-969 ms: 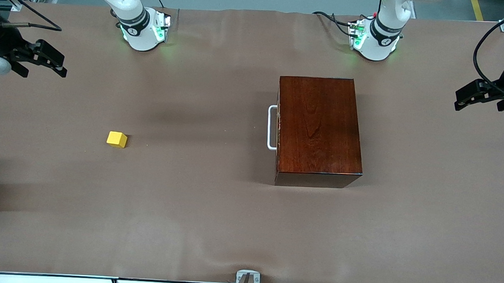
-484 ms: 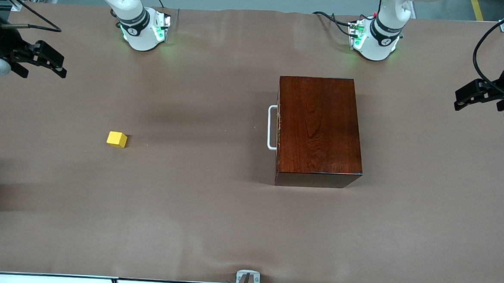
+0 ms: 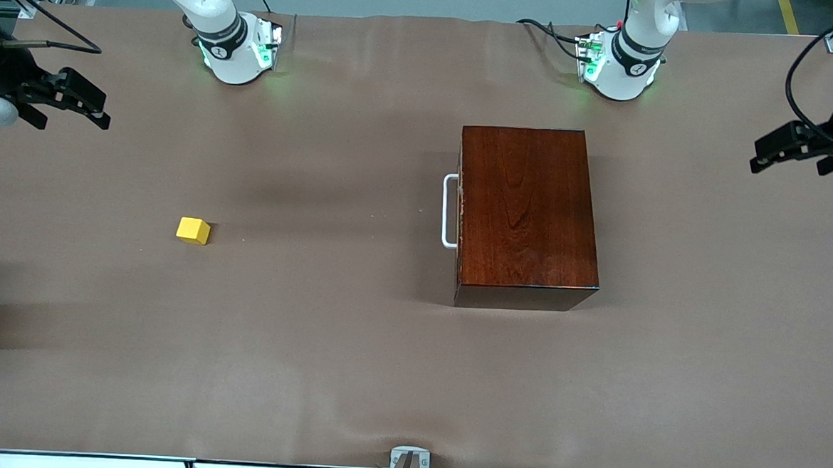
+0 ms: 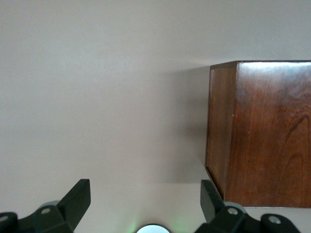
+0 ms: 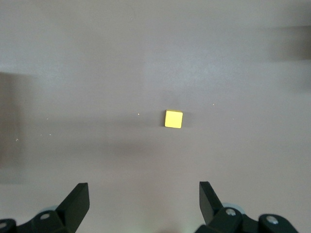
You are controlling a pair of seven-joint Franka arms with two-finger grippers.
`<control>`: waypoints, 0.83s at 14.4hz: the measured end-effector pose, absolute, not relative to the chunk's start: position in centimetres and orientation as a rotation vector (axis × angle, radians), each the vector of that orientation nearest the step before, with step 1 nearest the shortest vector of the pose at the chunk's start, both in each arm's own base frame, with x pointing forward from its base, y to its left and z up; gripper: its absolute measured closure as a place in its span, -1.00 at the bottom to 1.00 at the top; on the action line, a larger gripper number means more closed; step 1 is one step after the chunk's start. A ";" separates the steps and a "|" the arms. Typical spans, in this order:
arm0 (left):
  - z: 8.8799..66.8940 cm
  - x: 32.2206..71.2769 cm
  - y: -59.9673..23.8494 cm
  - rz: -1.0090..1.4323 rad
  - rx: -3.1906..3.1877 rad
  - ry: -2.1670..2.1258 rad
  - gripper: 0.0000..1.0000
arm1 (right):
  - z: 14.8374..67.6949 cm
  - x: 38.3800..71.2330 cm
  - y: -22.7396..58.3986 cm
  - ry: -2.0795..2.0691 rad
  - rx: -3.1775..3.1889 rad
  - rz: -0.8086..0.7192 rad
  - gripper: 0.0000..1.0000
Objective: Open drawer, take yellow block, close drawer
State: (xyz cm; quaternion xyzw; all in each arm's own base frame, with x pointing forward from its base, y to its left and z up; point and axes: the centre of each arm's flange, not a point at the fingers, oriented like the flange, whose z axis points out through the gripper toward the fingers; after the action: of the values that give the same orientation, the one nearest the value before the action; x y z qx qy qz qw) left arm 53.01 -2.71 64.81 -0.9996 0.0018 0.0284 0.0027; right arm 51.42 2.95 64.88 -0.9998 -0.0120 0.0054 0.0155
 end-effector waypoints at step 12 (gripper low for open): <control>65.7 51.4 -3.4 0.066 -3.133 -0.017 -1.00 | 64.6 51.4 2.8 -0.032 -3.110 0.036 -1.00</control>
State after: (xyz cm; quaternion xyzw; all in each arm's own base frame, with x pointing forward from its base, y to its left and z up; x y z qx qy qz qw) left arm 51.36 -3.41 65.68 -0.9998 -0.0053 0.0210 0.0041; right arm 51.45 2.78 64.61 -0.9998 -0.0101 0.0117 0.0155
